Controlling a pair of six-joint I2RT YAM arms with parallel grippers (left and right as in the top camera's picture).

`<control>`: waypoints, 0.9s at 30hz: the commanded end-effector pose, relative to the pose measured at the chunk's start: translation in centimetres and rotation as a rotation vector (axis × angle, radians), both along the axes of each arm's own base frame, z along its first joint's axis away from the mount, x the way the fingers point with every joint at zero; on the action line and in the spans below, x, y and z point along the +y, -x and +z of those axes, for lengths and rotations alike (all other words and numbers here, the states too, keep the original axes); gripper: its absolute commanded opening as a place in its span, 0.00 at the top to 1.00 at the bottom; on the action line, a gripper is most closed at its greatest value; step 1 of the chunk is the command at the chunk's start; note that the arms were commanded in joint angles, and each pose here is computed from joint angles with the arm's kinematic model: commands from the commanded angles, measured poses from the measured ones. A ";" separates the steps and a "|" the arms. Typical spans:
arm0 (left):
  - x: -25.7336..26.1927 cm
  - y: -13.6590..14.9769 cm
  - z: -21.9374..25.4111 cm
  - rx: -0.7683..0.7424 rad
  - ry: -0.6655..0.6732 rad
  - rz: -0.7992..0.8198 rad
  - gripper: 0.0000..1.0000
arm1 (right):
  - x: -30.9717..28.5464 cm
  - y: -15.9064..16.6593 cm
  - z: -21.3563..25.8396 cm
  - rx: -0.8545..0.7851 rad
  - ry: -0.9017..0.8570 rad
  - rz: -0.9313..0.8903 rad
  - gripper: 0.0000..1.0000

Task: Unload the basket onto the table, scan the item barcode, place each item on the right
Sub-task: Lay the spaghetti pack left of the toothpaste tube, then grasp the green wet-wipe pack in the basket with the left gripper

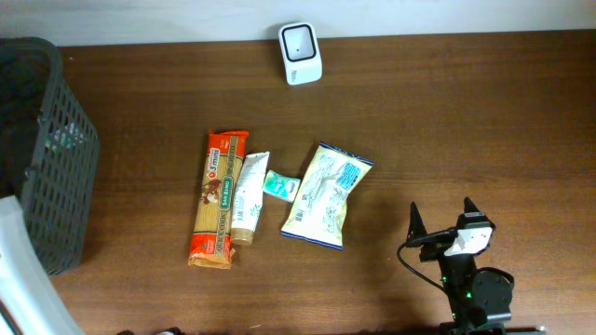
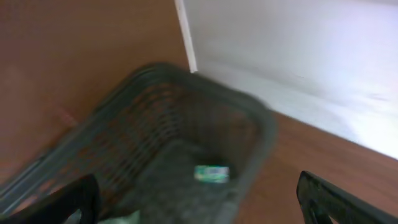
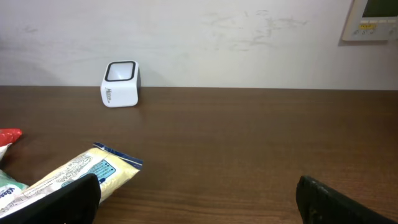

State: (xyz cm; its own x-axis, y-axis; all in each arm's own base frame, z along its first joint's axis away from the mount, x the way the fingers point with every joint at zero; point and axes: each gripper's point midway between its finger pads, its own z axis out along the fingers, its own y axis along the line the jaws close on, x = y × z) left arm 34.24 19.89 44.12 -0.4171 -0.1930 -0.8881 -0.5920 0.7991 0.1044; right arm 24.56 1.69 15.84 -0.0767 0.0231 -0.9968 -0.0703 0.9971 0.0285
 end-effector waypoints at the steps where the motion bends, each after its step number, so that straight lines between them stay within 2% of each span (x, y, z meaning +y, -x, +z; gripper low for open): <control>1: 3.0 0.5 -1.9 0.050 0.026 0.087 0.03 | 0.1 0.0 -0.3 0.005 -0.010 0.000 0.01; 8: 5.8 -1.0 -7.3 0.203 0.075 0.146 0.04 | 0.0 0.0 -0.3 0.005 -0.010 0.000 0.01; 15: 9.4 1.7 -8.8 0.252 0.096 0.259 0.03 | 0.1 0.0 -0.3 0.005 -0.010 0.000 0.01; 21: 10.7 2.1 -11.6 0.317 0.138 0.283 0.01 | 0.0 0.0 -0.3 0.005 -0.010 0.000 0.01; 24: 11.7 3.6 -13.4 0.368 0.185 0.328 0.02 | 0.1 0.0 -0.3 0.005 -0.010 0.000 0.01; 27: 13.1 6.2 -16.5 0.396 0.314 0.457 0.03 | 0.1 0.0 -0.3 0.005 -0.010 0.000 0.01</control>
State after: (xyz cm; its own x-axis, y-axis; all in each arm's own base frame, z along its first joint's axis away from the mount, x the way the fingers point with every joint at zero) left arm 29.95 31.54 30.39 -0.5877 -0.5294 -0.6119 -0.7701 0.5980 0.2222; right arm 24.56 1.68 15.84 -0.0767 0.0227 -0.9968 -0.0699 0.9972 0.0281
